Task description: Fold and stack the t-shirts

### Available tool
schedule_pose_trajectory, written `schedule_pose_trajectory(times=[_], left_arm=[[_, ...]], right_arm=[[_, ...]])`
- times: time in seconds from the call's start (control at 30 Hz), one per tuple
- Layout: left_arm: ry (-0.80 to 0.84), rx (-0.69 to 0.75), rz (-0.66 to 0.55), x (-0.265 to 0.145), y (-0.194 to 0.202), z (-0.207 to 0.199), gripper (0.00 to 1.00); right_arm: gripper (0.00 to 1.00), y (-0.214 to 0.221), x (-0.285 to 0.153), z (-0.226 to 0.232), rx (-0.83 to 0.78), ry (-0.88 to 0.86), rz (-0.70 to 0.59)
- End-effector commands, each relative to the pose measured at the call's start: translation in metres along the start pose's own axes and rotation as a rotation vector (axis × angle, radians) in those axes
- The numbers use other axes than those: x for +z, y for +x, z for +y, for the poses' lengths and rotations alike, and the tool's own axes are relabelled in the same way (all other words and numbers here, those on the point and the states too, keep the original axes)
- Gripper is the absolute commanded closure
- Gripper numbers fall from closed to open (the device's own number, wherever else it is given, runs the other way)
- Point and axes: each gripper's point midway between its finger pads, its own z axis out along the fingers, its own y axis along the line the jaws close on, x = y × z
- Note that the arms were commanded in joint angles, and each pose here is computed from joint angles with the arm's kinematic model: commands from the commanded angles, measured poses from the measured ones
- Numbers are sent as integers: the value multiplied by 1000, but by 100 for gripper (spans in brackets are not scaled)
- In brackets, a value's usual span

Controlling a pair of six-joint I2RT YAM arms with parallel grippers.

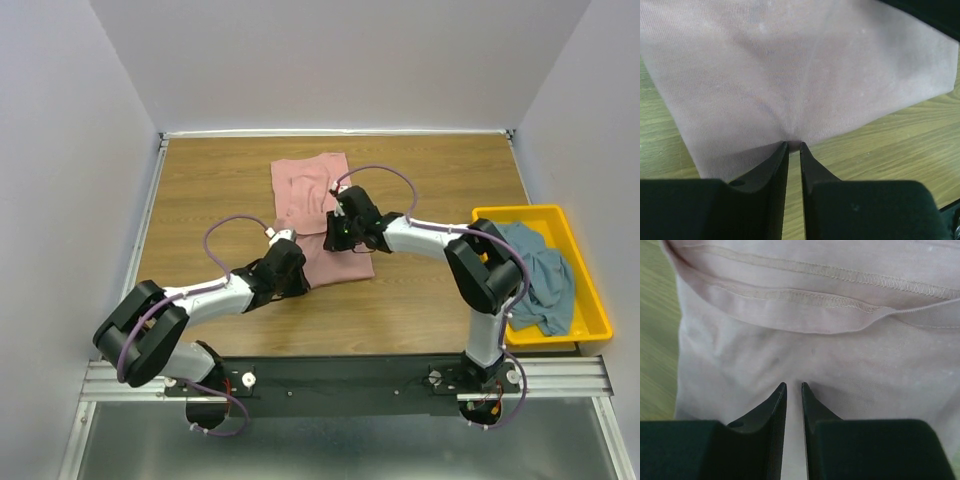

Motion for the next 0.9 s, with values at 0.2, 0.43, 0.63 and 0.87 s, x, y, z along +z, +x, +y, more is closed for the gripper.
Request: schedule_pose_trajectory(times=[0.2,0.43,0.63,0.87], left_arm=[[-18,0,49,5,18,10,77],[-12,-20,51,-3,23,12,77],[40,-86,-104,-27,-13,-3,77],[199,-154,-248,-48,-56,-19,77]], right_arm=[[76,-60,36,-6,-10,56,-134],[75,-130,57,-27,8,65,-225],[70,-129,15,-15,40,-64,-177],[63,-33,-66,11,159,-368,-28]])
